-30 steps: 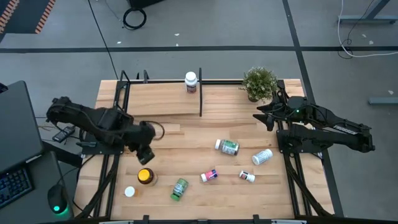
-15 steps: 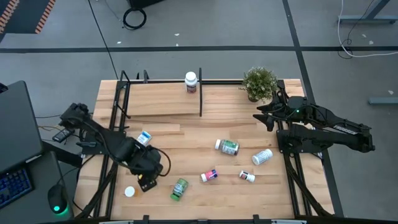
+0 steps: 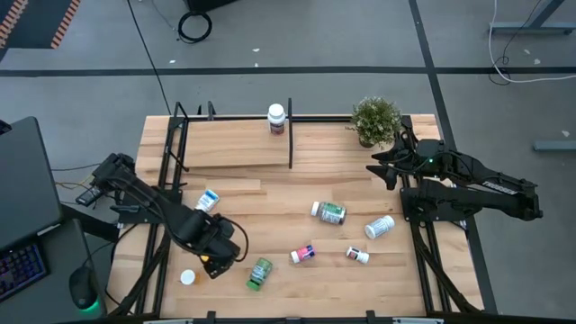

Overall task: Pick and place medicine bottles onto shelf by color
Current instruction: Put the yellow medicine bottle on the shelf

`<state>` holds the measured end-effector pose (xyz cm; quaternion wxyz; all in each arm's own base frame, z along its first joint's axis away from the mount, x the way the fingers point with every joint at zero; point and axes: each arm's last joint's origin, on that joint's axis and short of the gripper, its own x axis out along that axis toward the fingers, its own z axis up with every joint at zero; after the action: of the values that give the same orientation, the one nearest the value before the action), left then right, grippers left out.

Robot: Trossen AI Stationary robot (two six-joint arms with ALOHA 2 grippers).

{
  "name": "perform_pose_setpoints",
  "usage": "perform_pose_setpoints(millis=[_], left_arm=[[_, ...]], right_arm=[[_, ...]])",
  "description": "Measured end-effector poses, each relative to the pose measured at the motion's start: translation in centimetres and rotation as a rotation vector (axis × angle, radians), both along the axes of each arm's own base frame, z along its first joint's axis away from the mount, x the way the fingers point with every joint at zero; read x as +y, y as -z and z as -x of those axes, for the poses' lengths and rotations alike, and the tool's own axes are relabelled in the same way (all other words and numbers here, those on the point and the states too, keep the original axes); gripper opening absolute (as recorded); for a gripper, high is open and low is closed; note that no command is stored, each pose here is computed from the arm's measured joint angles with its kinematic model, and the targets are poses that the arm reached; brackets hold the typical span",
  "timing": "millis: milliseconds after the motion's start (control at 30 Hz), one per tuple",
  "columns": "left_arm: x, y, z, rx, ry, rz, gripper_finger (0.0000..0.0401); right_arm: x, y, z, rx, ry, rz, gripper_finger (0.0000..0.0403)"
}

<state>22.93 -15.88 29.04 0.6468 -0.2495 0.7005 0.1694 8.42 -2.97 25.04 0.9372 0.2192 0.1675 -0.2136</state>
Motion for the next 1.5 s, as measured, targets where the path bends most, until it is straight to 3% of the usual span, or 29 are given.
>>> perform_pose_setpoints(millis=[367, 600, 733, 933, 1033, 1267, 1500], left_arm=[[0.2, 2.3, 0.2, 0.015, -0.013, -0.013, 0.0341], [-0.3, 3.9, 0.1, 0.004, 0.000, 0.052, 0.0335], [-0.2, 4.0, 0.2, 0.015, 0.005, 0.052, 0.0306], [0.0, 4.0, 0.2, 0.023, 0.029, 0.049, 0.0225], [0.4, 4.0, 0.1, 0.036, 0.033, 0.047, 0.0217], [4.5, 2.1, -0.1, -0.010, -0.007, 0.055, 0.0217], [11.6, -1.2, 1.0, -0.086, -0.093, -0.004, 0.0217]], right_arm=[[0.1, 0.0, 0.0, -0.006, -0.021, -0.012, 0.0278], [0.1, 0.0, 0.0, -0.006, -0.021, -0.013, 0.0278], [0.1, 0.0, 0.0, -0.006, -0.021, -0.013, 0.0277], [0.1, 0.0, 0.0, -0.012, -0.014, -0.029, 0.0275], [0.1, 0.0, 0.0, -0.014, -0.011, -0.035, 0.0275], [0.1, 0.0, 0.0, -0.026, -0.001, -0.062, 0.0275], [0.1, -0.2, -0.1, -0.045, 0.005, -0.074, 0.0275]])
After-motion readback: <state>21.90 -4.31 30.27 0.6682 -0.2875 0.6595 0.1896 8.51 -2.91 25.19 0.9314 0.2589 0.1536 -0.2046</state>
